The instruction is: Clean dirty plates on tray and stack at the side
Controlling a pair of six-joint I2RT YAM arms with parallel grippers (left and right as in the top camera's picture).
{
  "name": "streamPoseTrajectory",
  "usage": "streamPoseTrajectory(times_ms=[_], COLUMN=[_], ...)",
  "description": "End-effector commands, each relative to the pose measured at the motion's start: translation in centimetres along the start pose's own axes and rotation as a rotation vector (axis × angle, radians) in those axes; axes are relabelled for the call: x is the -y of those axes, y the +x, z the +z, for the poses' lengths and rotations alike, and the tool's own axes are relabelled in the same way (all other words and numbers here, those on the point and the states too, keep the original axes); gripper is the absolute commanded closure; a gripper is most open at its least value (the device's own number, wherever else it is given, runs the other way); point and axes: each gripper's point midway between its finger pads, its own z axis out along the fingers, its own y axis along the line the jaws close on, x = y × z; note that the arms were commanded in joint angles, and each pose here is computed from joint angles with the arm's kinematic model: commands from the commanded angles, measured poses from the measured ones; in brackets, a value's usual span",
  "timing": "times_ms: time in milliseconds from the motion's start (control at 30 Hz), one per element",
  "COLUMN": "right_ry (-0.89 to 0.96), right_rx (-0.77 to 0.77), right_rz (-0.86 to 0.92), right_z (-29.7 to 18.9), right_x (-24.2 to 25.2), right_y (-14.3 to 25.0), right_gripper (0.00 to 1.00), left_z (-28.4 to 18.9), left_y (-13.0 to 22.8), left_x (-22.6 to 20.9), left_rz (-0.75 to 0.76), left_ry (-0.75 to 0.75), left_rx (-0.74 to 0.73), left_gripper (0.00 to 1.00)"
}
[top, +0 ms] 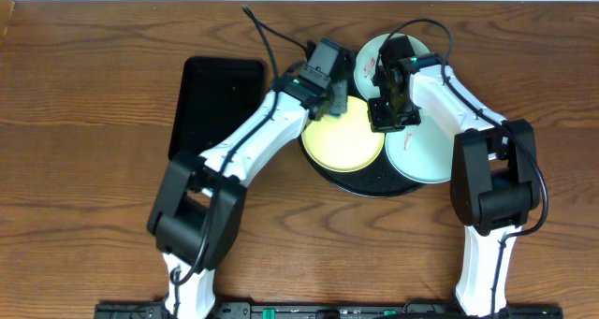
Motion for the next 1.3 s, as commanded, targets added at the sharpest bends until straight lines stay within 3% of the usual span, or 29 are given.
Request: streamPoseTrajectory(times_ms=[0,200,467,567,800,967,1100,1267], right_ry=[0.024,0.022,0.023,0.023,0.023,0.024,0.024,0.023], right_rx=[-0.024,-0.016,-0.018,-0.019,-0.019,-0.021,-0.022,-0.022], right_rz=[-0.03,-0.02,-0.02,-0.019,-0.02,-0.025,-0.031,-0.031], right_z=[0.8,0.8,0.8,0.8,0.8,0.8,0.8,0.8], right_x=[-0.2,-0.2,-0.2,-0.2,-0.2,-0.2,-0.2,-0.2], right_y=[0.6,0.5,0.5,0.5,0.5,0.6,0.6,0.6], right_gripper=[0.99,0.99,0.99,0.99,0.99,0.99,0.99,0.99], left_z=[1.5,1.8,5.8,7.1,5.1,2.7,0.8,-4.1], left_y=[3.2,4.7,7.4,7.6,4.2,1.8,-0.3,-4.2], left_x=[1.3,0.3,-1.1,-3.5,-10.7,-13.3,-13.5,-12.0], left_rz=[-0.065,-0.074,-0.146,-0.077,0.176,0.217,0.211,0.126], left_ry=[0.069,0.032,-0.011,-0.124,-0.549,-0.763,-0.827,-0.773], left_rx=[-0.129,-0.172,-0.221,-0.191,-0.025,0.087,0.164,0.293], left_gripper=[0.93,0.93,0.93,0.93,0.92,0.92,0.92,0.92])
